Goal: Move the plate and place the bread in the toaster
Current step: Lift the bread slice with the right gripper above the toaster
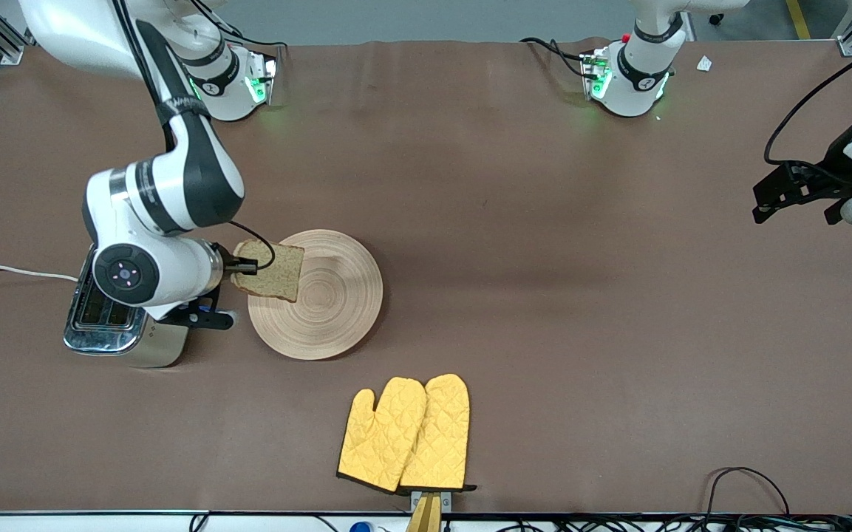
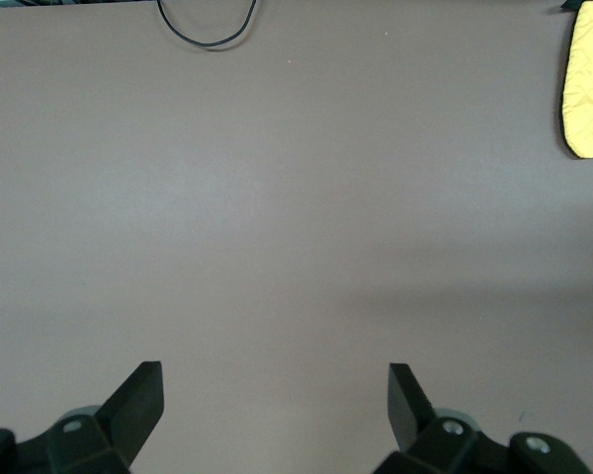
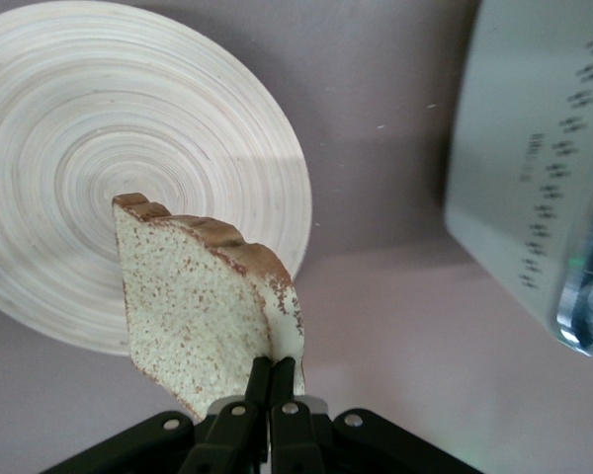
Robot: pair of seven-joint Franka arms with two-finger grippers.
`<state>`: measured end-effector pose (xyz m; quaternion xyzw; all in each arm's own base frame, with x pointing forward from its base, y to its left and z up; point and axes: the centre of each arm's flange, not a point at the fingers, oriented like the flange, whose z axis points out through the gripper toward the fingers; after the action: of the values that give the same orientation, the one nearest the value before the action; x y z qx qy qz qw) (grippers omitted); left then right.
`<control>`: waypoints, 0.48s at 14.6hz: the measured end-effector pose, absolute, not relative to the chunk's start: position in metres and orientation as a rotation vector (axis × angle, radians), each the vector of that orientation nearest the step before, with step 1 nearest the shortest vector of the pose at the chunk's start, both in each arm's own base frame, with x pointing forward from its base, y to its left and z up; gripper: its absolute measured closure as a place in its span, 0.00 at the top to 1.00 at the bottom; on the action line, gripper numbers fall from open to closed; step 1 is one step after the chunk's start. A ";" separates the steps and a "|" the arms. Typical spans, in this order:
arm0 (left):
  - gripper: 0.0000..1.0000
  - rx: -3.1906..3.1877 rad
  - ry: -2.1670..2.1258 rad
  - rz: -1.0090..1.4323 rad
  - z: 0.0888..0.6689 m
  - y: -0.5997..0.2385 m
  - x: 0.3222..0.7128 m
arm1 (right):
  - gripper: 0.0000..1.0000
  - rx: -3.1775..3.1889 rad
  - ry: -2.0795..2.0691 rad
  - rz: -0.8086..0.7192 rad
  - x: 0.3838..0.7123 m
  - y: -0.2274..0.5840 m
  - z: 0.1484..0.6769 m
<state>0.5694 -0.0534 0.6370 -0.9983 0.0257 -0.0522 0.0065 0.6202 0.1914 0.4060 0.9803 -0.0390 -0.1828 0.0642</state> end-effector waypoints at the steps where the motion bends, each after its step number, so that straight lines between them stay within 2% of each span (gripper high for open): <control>1: 1.00 -3.123 0.080 -0.163 0.637 -0.053 0.569 | 0.03 2.930 -0.086 -0.523 0.618 0.201 0.417; 5: 1.00 -3.123 0.082 -0.163 0.637 -0.054 0.569 | 0.03 2.748 0.021 -0.337 0.604 0.243 0.440; 7: 1.00 -3.123 0.082 -0.163 0.637 -0.054 0.569 | 0.03 2.638 0.041 -0.294 0.593 0.255 0.449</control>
<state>0.5693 -0.0539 0.6370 -0.9983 0.0261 -0.0522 0.0065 0.5930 0.2547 0.4490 0.9645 0.0151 -0.1073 0.2409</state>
